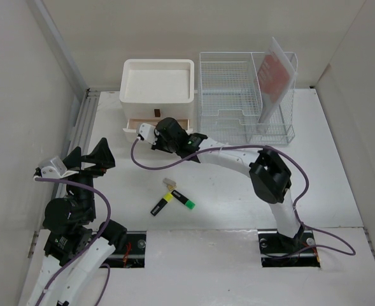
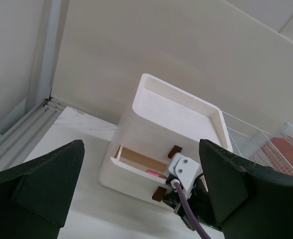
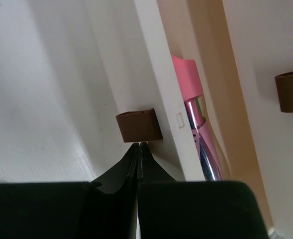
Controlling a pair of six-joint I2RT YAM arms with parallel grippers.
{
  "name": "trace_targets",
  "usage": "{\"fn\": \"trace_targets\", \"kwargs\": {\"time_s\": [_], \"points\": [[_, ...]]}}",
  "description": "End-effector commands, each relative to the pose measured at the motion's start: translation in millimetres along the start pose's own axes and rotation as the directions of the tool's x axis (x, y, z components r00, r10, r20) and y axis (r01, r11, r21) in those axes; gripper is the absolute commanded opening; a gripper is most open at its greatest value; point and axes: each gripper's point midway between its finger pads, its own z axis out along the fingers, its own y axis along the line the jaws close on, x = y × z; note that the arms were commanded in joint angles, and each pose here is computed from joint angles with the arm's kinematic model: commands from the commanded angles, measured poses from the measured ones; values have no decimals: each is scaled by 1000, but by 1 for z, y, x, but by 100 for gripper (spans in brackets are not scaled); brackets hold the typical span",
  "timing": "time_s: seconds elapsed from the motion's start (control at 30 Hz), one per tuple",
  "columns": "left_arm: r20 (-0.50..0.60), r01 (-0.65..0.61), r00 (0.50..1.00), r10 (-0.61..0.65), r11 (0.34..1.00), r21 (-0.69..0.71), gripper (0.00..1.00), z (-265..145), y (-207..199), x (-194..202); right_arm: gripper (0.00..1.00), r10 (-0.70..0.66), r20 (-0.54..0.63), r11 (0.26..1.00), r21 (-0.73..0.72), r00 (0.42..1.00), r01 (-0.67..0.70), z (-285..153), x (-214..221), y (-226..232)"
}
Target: Organize the desk
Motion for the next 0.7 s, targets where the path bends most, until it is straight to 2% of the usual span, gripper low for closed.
{"fn": "trace_targets", "kwargs": {"time_s": [0.0, 0.43, 0.67], "points": [[30, 15, 999, -15, 1000, 14, 100, -1, -2, -8, 0, 29, 24, 993, 114, 999, -32, 0, -13, -22], [30, 15, 999, -15, 1000, 14, 100, -1, -2, -8, 0, 75, 28, 944, 321, 997, -80, 1, -7, -54], [30, 15, 999, -15, 1000, 14, 100, -1, -2, -8, 0, 79, 29, 937, 338, 996, -84, 6, -6, -55]]}}
